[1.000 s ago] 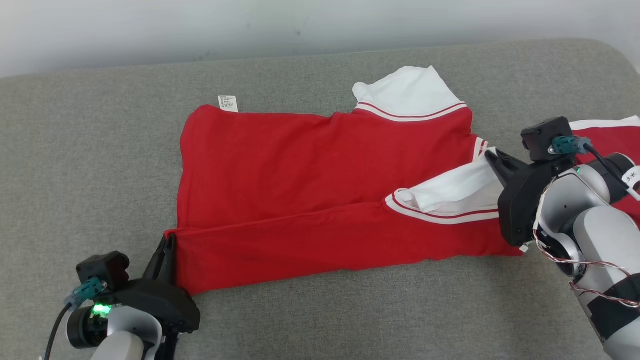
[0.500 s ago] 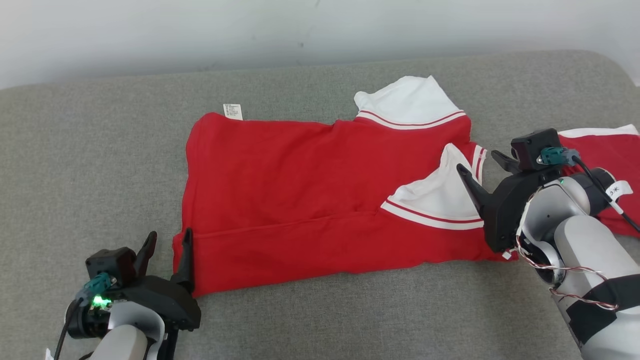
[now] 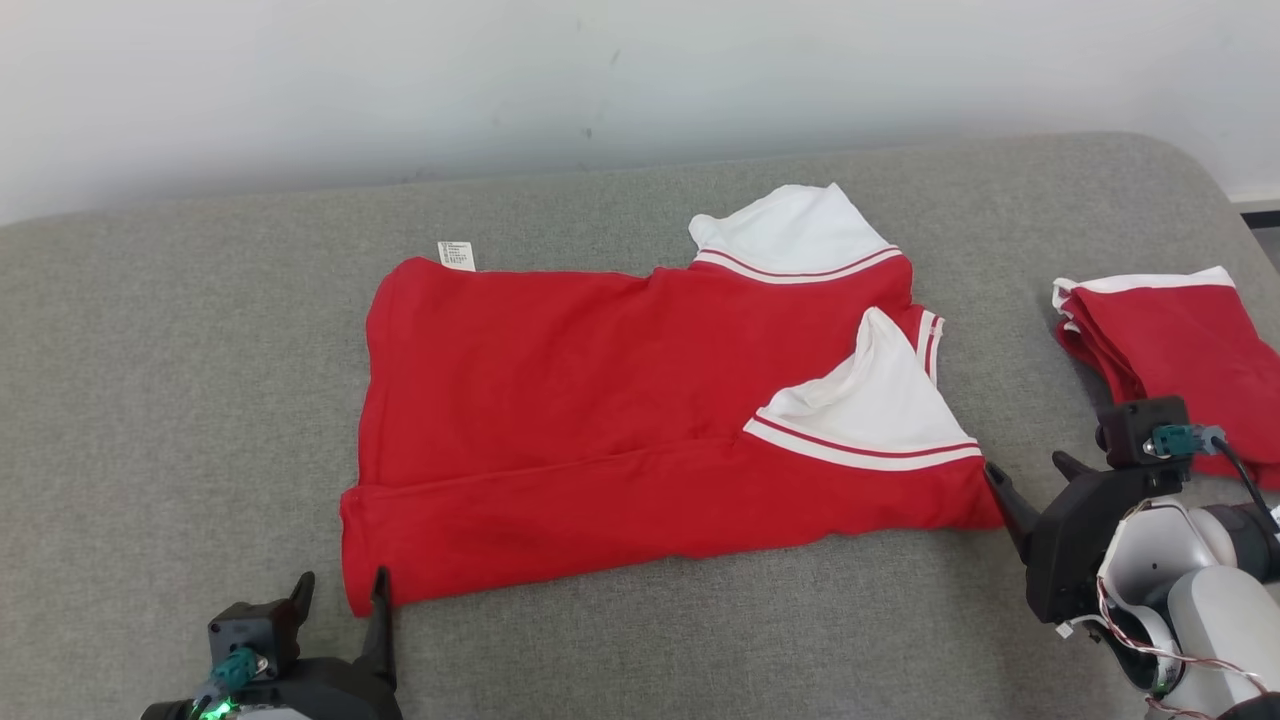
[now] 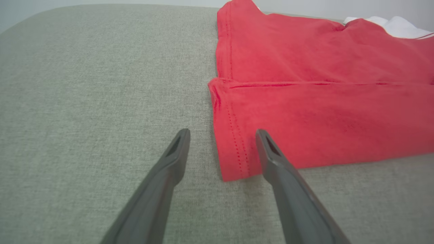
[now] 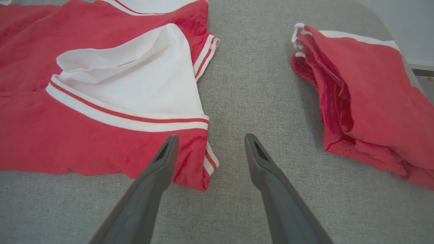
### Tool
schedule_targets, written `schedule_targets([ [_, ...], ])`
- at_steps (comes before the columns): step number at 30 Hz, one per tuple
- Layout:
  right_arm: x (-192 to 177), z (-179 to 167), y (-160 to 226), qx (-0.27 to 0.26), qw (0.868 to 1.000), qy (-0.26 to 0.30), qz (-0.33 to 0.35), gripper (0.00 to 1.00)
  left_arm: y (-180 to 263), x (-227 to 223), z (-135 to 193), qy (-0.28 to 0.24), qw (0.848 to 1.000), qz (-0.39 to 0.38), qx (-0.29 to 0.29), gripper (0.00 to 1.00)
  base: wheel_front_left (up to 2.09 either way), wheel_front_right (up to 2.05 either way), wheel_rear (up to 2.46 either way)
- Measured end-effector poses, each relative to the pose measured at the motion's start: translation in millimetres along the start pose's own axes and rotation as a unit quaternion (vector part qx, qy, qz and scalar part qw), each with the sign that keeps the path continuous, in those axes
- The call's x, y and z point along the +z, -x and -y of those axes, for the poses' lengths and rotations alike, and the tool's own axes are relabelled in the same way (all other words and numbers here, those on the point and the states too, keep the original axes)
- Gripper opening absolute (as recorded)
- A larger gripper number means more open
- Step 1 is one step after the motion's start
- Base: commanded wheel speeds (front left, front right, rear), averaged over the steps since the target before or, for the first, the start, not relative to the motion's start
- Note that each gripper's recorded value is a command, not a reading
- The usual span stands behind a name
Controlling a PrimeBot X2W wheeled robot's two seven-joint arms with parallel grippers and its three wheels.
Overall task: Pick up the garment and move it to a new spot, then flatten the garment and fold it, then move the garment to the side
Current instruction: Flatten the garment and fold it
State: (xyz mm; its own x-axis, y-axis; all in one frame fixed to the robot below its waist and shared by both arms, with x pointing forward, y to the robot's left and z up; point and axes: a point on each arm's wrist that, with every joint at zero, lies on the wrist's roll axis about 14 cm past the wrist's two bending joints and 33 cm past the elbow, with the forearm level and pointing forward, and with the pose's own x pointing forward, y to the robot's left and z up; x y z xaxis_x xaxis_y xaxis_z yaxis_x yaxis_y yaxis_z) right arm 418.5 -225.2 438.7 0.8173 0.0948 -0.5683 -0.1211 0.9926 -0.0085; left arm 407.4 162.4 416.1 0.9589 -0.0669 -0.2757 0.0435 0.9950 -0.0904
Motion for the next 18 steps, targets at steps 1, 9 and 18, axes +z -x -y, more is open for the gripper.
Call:
schedule_targets([
  [1, -3, 0, 0, -0.002, 1.0, -0.005, -0.005, 1.0, 0, -2, -1, -0.002, 1.0, -0.005, 0.004, 1.0, 0.0, 0.0, 0.0],
  [9, -17, -5, -12, -0.006, 0.999, -0.023, -0.043, 1.0, -11, -10, 2, -0.016, 0.999, -0.034, 0.007, 1.0, 0.0, 0.0, 0.0],
  [18, -39, -11, -36, -0.004, 0.995, -0.032, -0.099, 1.0, -28, -15, 2, -0.025, 0.998, -0.054, 0.008, 1.0, 0.0, 0.0, 0.0],
])
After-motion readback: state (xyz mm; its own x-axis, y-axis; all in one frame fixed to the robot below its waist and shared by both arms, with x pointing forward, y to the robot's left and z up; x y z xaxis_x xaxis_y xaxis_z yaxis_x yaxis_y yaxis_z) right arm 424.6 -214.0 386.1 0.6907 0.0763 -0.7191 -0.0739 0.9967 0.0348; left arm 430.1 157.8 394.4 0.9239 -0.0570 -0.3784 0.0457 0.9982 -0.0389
